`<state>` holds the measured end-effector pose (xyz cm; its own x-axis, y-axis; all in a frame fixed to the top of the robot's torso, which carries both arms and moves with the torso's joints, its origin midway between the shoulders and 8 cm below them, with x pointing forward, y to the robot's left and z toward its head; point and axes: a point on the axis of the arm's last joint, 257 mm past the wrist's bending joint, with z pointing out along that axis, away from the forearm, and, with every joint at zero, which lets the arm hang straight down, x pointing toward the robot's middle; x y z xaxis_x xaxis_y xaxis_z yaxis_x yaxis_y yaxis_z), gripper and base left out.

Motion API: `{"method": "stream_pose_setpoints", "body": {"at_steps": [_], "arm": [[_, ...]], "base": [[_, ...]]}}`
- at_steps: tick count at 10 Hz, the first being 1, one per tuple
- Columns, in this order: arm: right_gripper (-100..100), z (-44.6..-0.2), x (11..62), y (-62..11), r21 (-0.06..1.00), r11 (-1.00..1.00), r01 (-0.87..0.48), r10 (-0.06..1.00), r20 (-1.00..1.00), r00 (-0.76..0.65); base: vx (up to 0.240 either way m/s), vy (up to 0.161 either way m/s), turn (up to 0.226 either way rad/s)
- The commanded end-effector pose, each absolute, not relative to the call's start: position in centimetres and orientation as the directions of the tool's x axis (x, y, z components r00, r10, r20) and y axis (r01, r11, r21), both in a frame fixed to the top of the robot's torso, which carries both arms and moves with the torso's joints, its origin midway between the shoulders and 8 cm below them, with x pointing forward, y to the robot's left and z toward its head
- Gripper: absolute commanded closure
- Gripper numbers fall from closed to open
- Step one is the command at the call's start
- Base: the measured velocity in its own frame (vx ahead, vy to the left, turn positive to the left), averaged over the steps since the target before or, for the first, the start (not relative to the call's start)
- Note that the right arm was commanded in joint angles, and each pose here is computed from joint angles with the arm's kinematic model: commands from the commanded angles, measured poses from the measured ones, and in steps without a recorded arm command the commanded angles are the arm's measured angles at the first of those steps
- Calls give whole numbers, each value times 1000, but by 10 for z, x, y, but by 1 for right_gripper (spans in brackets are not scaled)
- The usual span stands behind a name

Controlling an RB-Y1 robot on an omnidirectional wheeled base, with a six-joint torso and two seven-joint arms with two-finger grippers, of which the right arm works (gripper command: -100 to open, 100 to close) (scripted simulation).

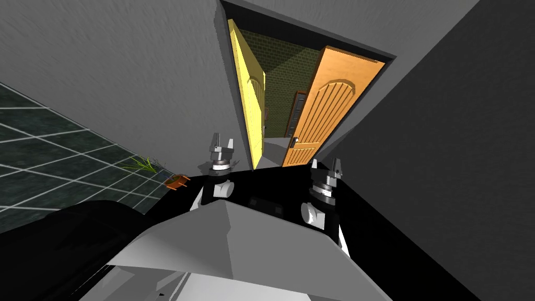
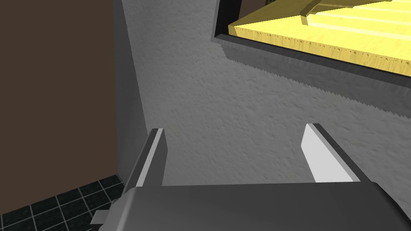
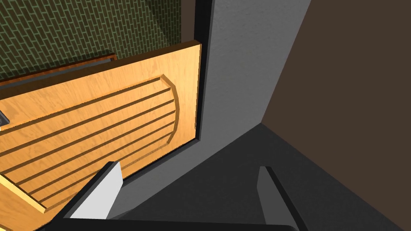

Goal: Push the door open

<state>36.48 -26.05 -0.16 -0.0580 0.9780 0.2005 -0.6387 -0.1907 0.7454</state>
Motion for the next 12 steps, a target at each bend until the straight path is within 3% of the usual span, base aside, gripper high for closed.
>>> {"method": "stream_pose_setpoints", "body": {"at_steps": [1, 12], "arm": [[-100, -12, 371, -257, 759, -201, -619, 977, 200, -72], [-100, -101, 425, -245, 859, -236, -455, 971, 188, -149]], "base": [[81, -56, 66], [91, -55, 79]]}}
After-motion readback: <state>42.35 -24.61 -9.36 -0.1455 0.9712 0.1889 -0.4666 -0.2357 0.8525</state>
